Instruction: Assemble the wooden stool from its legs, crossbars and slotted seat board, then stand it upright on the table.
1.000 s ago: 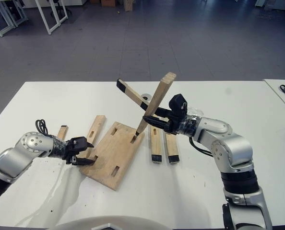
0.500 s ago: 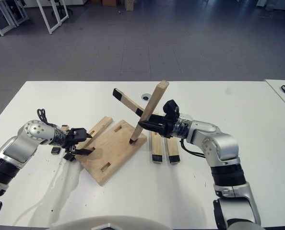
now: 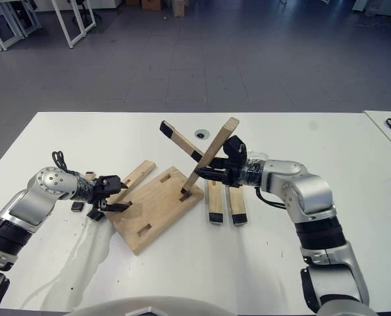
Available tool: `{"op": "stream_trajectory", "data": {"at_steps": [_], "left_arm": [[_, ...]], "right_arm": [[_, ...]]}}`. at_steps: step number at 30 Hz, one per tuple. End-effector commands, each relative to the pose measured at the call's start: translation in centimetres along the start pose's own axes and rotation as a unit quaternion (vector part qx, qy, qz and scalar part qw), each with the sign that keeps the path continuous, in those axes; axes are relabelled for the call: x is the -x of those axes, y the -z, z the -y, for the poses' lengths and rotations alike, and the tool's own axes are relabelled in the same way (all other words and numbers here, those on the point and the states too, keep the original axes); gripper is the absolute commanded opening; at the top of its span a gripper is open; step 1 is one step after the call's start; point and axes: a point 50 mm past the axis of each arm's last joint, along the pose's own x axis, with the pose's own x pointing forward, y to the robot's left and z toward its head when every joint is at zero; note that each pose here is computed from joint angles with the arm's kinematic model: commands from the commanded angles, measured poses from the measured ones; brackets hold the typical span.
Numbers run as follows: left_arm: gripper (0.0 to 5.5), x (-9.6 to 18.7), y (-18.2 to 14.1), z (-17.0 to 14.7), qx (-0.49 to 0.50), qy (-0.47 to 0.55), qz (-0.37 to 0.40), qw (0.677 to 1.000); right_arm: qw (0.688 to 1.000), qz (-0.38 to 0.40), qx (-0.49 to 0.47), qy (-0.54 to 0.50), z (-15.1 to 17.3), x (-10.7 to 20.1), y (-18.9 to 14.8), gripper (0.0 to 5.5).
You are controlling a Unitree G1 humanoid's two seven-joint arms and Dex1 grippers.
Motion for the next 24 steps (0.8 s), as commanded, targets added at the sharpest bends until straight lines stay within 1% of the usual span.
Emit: {"op": "stream_trajectory", "data": {"at_steps": [1, 8, 12, 14, 17, 18, 20, 22, 24], "left_arm": [[3.25, -1.4, 2.3, 1.7, 0.033, 0.026, -0.049, 0.998], [3.25, -1.6, 2.4, 2.2, 0.042, 0.027, -0.050, 0.998], [3.25, -1.7, 2.2, 2.3, 0.045, 0.026, -0.047, 0.998], [3.25, -1.7, 2.2, 2.3, 0.045, 0.025, -0.046, 0.998], [3.25, -1.6, 2.0, 2.3, 0.043, 0.023, -0.045, 0.998], [3.25, -1.6, 1.9, 2.2, 0.041, 0.021, -0.045, 0.998], [3.25, -1.6, 1.1, 2.3, 0.037, 0.018, -0.032, 0.999], [3.25, -1.8, 0.1, 2.6, 0.033, 0.019, -0.018, 0.999], [3.25, -2.0, -0.5, 2.9, 0.031, 0.021, -0.009, 0.999]], "right_arm": [[1.000, 0.002, -0.020, 0.010, -0.4, 0.8, -0.5, 2.02], [0.997, -0.008, -0.070, 0.021, -1.6, 1.6, 0.4, 2.02], [0.993, -0.047, -0.100, 0.042, -1.6, 1.2, 2.5, 2.02], [0.989, -0.070, -0.106, 0.075, -1.0, 1.0, 3.4, 2.02], [0.982, -0.103, -0.089, 0.130, -0.1, 1.0, 3.6, 2.02], [0.980, -0.113, -0.069, 0.146, 0.1, 1.0, 3.4, 2.02], [0.980, -0.120, -0.045, 0.152, -0.1, 0.3, 3.2, 2.02], [0.980, -0.137, -0.027, 0.145, -0.5, -0.7, 4.1, 2.02], [0.977, -0.156, -0.043, 0.138, -0.4, -1.6, 5.7, 2.02]]}}
